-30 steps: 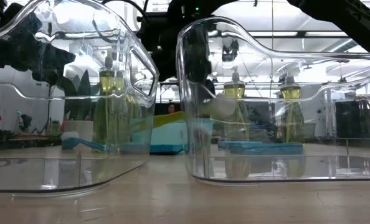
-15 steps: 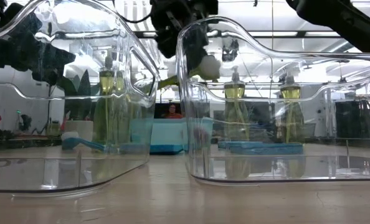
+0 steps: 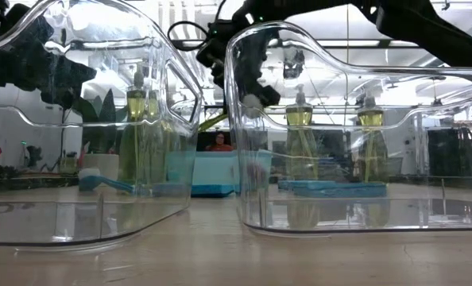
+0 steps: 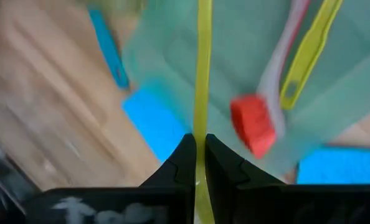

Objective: Pick & Place Kitchen Sink Supplies
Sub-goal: Put the green dish brush into the green bin

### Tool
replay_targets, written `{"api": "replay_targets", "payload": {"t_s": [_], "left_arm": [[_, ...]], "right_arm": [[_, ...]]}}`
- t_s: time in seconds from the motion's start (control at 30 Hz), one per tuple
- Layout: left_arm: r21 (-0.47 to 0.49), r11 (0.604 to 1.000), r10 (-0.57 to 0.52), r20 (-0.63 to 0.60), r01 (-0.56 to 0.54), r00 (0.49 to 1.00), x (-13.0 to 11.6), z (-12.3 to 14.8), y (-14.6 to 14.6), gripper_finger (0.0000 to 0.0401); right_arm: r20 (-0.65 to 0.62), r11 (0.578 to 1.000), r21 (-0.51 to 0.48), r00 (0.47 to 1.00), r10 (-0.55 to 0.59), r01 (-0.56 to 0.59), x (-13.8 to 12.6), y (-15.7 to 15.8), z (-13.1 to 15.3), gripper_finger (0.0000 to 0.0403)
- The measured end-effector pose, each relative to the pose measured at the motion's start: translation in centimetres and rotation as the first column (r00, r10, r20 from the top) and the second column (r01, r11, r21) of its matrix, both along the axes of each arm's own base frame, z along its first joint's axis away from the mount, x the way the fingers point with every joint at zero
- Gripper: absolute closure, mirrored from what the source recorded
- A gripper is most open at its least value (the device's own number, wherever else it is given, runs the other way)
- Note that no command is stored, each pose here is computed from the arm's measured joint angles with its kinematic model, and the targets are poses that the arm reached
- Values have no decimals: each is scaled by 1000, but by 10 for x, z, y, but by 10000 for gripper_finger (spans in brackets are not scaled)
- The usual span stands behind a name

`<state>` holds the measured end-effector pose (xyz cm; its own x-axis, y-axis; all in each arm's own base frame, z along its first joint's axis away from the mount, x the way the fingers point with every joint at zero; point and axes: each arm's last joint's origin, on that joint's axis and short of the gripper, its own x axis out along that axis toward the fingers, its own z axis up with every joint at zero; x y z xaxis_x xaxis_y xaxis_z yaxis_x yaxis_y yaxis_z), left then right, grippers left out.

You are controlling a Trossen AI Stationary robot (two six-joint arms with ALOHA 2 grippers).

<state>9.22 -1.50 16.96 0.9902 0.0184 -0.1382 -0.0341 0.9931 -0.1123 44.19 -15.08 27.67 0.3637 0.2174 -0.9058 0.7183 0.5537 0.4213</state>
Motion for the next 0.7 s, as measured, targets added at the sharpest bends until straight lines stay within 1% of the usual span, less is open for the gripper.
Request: {"api": "replay_targets", "payload": {"t_s": [0.07, 0.17, 0.23, 0.3, 0.5, 0.7], "left_arm": [[0, 1000, 0, 0, 0, 1000, 0, 0, 0, 391], [0, 1000, 0, 0, 0, 1000, 0, 0, 0, 391], [0, 1000, 0, 0, 0, 1000, 0, 0, 0, 391], [0, 1000, 0, 0, 0, 1000, 0, 0, 0, 391], [0, 1000, 0, 0, 0, 1000, 0, 0, 0, 391], [0, 1000, 0, 0, 0, 1000, 0, 0, 0, 391]], "right_arm": [[38, 998, -35, 998, -44, 45, 3, -7, 1, 390], [80, 985, -88, 987, -140, 147, 8, -18, -2, 390], [95, 976, -96, 978, -186, 194, 10, -23, -7, 390], [80, 970, -93, 973, -216, 223, 10, -25, -15, 390], [-32, 969, -72, 971, -237, 235, 4, -26, -50, 390], [-65, 961, -88, 961, -267, 261, 0, -29, -75, 390]]}}
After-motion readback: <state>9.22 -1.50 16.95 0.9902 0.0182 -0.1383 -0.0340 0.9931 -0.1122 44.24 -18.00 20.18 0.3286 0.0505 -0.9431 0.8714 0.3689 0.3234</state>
